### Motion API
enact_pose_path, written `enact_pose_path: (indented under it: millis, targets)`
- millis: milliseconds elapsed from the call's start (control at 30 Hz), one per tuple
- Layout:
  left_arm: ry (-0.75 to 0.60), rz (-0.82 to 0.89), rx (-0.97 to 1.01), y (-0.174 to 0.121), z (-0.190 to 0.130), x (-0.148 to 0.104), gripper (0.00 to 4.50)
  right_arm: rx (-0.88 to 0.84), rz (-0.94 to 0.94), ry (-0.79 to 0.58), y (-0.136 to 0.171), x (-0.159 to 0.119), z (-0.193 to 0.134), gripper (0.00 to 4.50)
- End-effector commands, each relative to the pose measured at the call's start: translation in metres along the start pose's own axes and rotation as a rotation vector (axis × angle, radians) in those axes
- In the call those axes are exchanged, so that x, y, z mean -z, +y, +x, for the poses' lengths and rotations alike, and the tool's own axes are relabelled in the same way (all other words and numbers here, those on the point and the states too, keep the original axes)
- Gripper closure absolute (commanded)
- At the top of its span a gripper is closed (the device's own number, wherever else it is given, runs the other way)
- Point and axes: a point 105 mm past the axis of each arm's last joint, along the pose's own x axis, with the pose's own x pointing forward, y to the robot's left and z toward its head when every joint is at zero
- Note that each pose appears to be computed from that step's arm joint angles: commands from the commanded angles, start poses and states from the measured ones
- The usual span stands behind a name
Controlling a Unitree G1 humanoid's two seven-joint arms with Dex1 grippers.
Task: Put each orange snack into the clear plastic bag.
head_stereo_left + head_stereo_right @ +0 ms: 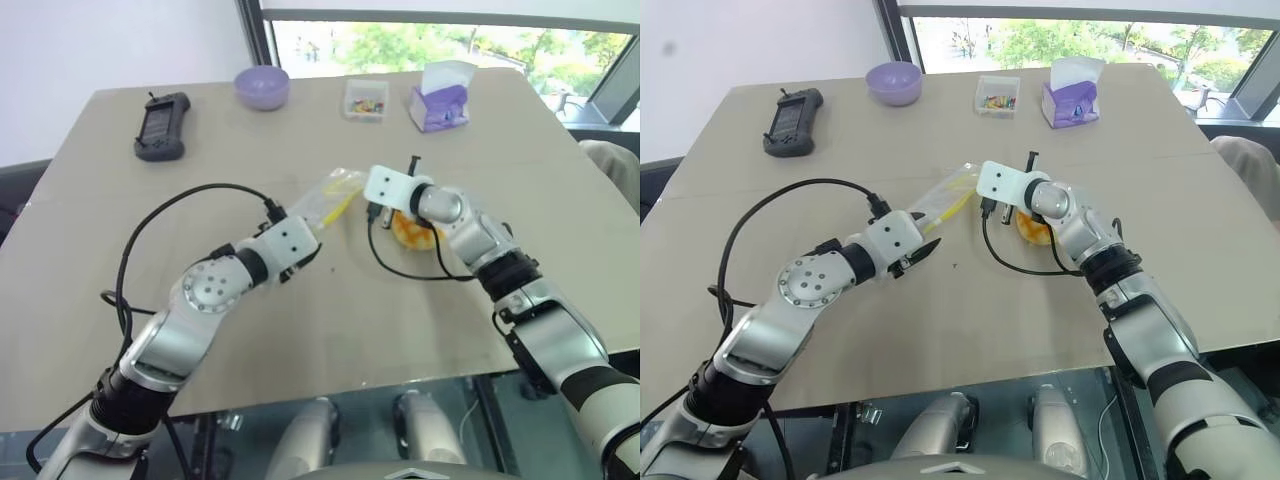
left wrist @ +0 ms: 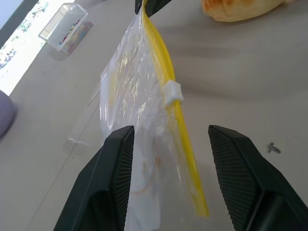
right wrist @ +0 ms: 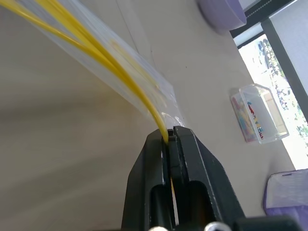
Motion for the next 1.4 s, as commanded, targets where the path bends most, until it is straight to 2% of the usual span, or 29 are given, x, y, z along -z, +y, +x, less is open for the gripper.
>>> enact_pose_path:
  millis: [33, 800, 900, 1033, 1200, 1367, 1400]
  targets:
    - [-0.033, 0.05, -0.019, 0.008, -0.006, -0.014, 1.93, 0.039, 0.002, -0.025, -0.01, -0.007, -0.003, 4.5]
    - [0.044, 0.093, 0.023, 0.012, -0.008, -0.023, 1.93, 0.039, 0.026, -0.024, -0.006, -0.013, 0.0, 4.5]
    - [0.043, 0.107, 0.033, 0.009, -0.007, -0.023, 2.66, 0.041, 0.026, -0.023, -0.006, -0.013, 0.0, 4.5]
    - [0.054, 0.115, 0.039, 0.009, -0.008, -0.02, 4.47, 0.044, 0.027, -0.021, -0.007, -0.012, -0.001, 4.5]
    - [0.067, 0.124, 0.032, 0.012, -0.007, -0.017, 4.47, 0.05, 0.023, -0.018, -0.008, -0.011, -0.001, 4.5]
    - [0.064, 0.14, -0.036, 0.028, -0.006, -0.011, 4.47, 0.007, 0.023, -0.021, -0.001, -0.009, -0.002, 4.5]
    - [0.049, 0.145, -0.044, 0.032, -0.006, -0.01, 4.5, 0.0, 0.045, -0.033, -0.001, -0.01, -0.004, 4.2]
